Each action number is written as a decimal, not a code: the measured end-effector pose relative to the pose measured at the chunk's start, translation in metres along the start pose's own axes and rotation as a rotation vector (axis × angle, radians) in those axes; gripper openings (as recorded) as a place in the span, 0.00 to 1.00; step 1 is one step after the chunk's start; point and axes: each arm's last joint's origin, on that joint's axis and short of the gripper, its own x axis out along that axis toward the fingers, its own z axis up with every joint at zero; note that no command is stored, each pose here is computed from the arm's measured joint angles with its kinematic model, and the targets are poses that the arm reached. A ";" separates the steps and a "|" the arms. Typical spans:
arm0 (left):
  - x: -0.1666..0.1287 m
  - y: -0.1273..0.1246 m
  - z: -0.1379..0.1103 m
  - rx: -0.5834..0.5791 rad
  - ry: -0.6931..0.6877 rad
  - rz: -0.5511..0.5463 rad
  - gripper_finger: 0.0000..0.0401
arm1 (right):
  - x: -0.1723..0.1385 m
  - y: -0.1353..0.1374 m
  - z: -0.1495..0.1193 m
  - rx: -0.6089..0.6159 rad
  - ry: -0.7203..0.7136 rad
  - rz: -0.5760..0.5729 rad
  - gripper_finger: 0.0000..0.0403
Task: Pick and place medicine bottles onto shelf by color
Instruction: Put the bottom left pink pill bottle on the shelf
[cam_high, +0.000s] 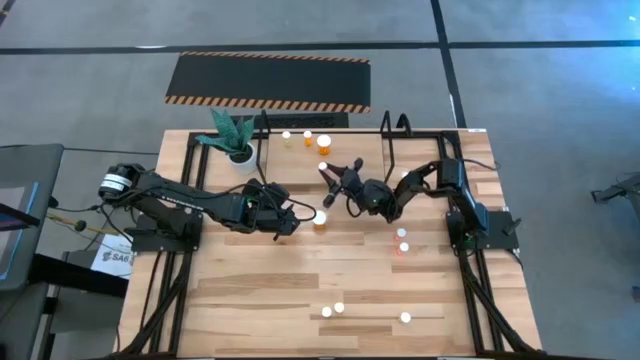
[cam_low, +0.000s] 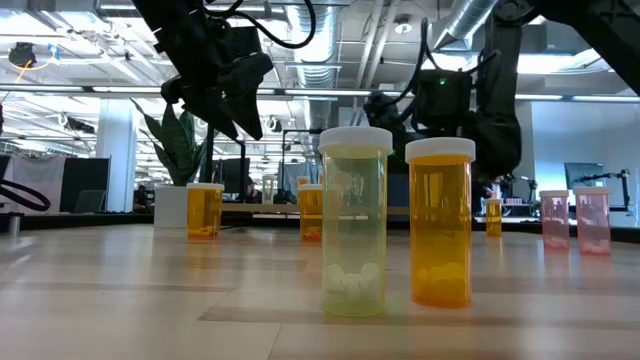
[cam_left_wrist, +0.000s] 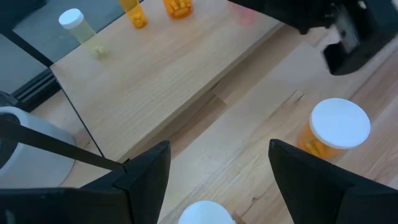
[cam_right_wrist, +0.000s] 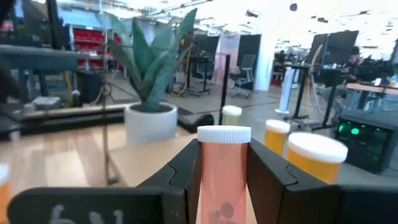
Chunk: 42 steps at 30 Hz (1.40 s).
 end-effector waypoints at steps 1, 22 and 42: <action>0.000 0.000 0.000 0.000 0.000 0.000 0.64 | 0.002 0.000 -0.001 -0.002 0.000 -0.003 0.30; 0.000 0.001 0.000 0.008 -0.014 0.017 0.64 | 0.036 0.014 0.000 -0.039 0.123 0.007 0.31; 0.005 0.005 -0.012 0.016 0.022 0.040 0.64 | 0.050 0.046 0.015 -0.121 0.192 0.069 0.31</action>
